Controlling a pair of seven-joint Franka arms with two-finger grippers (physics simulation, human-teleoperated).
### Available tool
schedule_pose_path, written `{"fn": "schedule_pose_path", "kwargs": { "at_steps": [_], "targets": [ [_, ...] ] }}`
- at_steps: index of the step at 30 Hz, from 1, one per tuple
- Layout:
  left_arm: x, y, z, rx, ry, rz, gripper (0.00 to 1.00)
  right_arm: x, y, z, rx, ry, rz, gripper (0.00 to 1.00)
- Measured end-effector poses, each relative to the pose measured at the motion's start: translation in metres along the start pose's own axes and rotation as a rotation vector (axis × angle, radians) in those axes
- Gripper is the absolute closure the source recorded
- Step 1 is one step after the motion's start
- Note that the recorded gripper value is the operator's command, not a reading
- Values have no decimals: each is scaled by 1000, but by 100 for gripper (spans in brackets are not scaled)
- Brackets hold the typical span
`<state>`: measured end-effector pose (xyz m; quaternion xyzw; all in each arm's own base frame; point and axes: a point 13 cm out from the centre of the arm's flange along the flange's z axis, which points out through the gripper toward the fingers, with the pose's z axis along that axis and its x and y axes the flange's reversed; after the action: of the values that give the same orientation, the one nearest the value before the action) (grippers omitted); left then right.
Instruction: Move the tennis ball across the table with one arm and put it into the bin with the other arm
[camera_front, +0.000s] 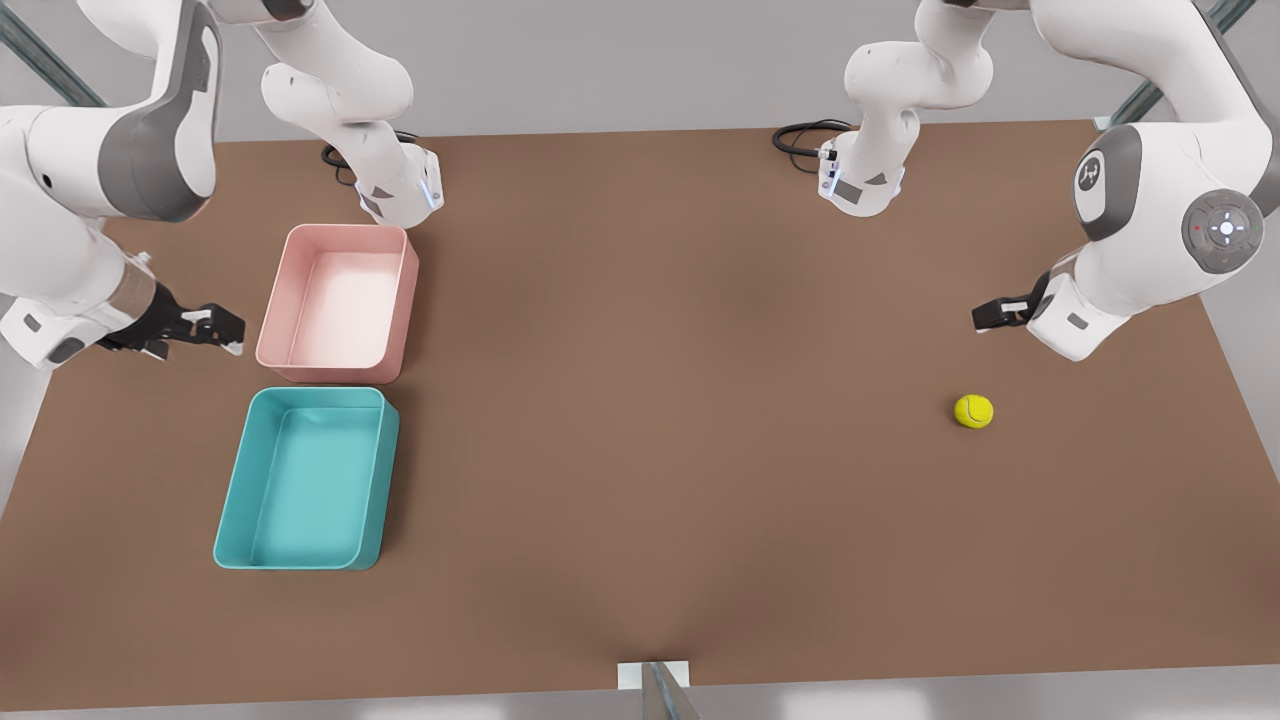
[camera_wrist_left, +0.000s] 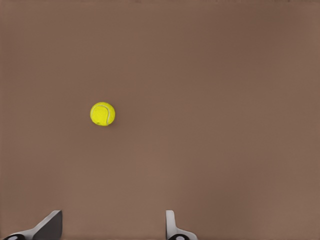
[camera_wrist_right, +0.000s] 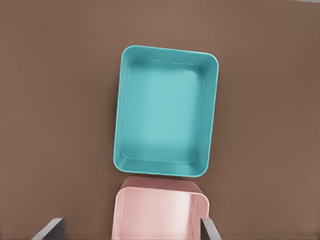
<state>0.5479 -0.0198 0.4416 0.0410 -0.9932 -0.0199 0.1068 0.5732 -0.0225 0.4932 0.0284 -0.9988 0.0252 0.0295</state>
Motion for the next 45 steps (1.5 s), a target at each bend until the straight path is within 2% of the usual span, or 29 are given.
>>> {"fn": "schedule_pose_path", "kwargs": {
  "at_steps": [1, 2, 6, 9, 17, 20, 23, 28, 35, 45],
  "targets": [
    [0, 0, 0, 0, -1, -3, 8, 1, 0, 0, 1, 3, -1, 0],
    [-1, 0, 1, 3, 0, -6, 79, 1, -1, 1, 2, 6, -3, 0],
    [-22, 15, 46, 13, 39, 20, 79, 5, 0, 9, 3, 29, -14, 0],
    [-51, 44, 98, 10, 35, 125, 79, 6, 0, 12, 3, 39, -19, 0],
    [-83, 121, 234, 30, 20, 663, 79, 11, 0, 27, -5, 72, -26, 0],
    [-75, 136, 277, 22, 26, 891, 79, 12, -2, 34, -5, 84, -26, 0],
    [-84, 146, 291, -38, 3, 1113, 79, 12, -4, 36, -4, 87, -25, 0],
    [-96, 164, 307, -113, -11, 1368, 79, 11, -7, 40, -4, 90, -22, 0],
    [-93, 186, 357, -134, 52, 1556, 79, 9, -10, 47, -13, 101, -16, 0],
    [-87, 171, 396, -126, 89, 1697, 79, 9, -9, 48, -15, 102, -20, 0]
  ]
}}
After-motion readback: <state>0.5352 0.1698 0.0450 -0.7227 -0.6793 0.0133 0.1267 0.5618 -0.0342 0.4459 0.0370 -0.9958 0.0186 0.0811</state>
